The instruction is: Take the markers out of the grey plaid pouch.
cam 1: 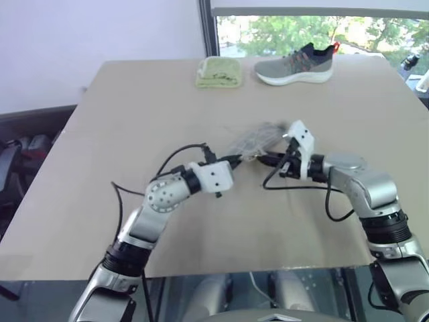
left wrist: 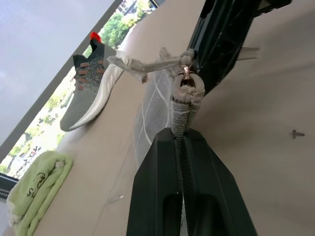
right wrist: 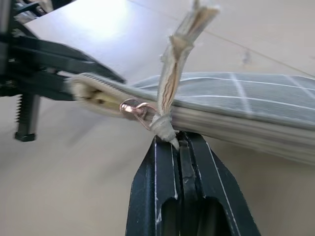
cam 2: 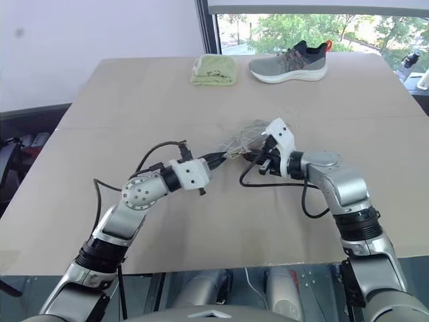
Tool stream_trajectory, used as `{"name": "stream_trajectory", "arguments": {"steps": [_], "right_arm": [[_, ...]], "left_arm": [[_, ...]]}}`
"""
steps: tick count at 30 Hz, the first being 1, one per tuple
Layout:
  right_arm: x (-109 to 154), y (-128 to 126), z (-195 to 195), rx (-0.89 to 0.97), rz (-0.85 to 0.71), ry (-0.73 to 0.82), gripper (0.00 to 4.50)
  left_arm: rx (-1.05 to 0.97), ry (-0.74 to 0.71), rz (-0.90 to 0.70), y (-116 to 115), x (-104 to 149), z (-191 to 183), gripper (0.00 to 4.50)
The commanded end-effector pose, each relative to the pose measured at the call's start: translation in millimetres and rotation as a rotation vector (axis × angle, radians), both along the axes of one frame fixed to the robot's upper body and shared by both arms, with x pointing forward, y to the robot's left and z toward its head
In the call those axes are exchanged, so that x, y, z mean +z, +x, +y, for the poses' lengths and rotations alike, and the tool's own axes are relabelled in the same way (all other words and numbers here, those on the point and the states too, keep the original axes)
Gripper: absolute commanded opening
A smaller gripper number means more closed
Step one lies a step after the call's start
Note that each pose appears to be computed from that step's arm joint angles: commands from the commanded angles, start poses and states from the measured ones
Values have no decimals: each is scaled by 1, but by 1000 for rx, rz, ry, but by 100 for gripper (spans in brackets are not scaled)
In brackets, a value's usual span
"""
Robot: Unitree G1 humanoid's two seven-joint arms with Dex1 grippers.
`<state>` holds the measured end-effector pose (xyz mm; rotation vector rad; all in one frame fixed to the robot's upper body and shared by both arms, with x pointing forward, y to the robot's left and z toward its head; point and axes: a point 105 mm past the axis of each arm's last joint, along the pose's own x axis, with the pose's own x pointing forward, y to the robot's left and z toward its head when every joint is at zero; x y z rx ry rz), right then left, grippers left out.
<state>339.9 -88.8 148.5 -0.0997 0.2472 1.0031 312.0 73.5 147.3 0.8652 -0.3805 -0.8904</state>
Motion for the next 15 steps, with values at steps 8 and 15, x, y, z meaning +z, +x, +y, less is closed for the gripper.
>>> {"name": "stream_trajectory", "arguments": {"steps": [8, 15], "right_arm": [[23, 29, -61, -222, -103, -53, 3], [27, 50, -96, -397, -139, -95, 3]], "left_arm": [[-44, -28, -52, -8, 22, -7, 0], [-38, -28, -52, -7, 22, -5, 0]]}}
